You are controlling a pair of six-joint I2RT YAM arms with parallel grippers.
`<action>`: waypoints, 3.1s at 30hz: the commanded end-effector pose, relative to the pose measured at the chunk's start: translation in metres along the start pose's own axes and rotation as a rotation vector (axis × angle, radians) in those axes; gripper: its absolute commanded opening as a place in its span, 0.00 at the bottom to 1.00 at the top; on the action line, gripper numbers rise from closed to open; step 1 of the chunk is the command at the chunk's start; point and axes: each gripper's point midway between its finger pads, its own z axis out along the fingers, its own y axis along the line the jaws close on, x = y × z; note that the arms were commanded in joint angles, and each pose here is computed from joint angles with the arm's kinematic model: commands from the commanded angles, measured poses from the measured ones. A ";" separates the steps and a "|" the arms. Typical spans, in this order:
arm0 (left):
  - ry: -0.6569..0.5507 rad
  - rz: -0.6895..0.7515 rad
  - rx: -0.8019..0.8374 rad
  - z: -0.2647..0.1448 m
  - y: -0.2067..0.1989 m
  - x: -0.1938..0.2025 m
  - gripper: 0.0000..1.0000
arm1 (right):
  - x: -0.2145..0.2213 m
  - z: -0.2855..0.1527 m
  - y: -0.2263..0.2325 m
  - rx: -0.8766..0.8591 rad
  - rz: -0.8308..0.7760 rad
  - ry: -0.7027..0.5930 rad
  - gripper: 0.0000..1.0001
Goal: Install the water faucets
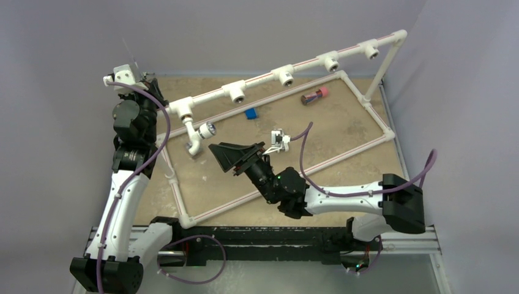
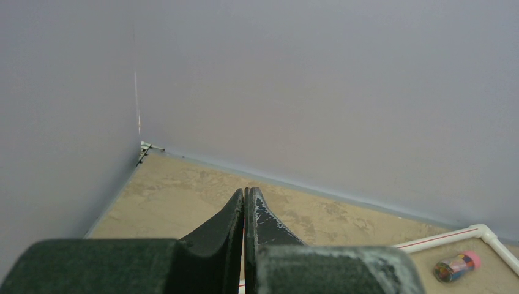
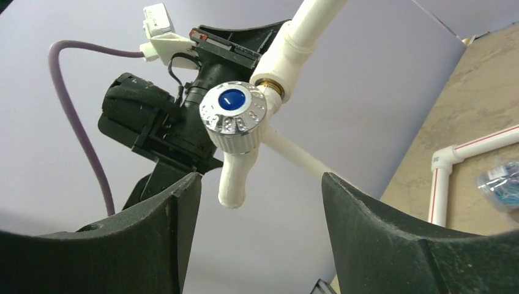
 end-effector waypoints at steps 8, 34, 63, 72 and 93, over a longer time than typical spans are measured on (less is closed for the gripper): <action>0.402 0.058 0.026 -0.023 0.006 0.118 0.00 | -0.019 -0.008 0.041 -0.123 -0.478 0.133 0.74; 0.407 0.055 0.033 -0.022 0.005 0.119 0.00 | -0.012 0.003 0.060 -0.471 -2.368 0.186 0.88; 0.405 0.050 0.039 -0.023 0.004 0.118 0.00 | 0.007 0.061 0.034 -0.211 -2.626 0.110 0.74; 0.410 0.050 0.041 -0.022 0.004 0.120 0.00 | 0.004 0.061 0.021 -0.148 -2.551 0.107 0.35; 0.411 0.053 0.038 -0.022 0.005 0.120 0.00 | 0.019 0.063 0.031 -0.026 -1.399 -0.008 0.00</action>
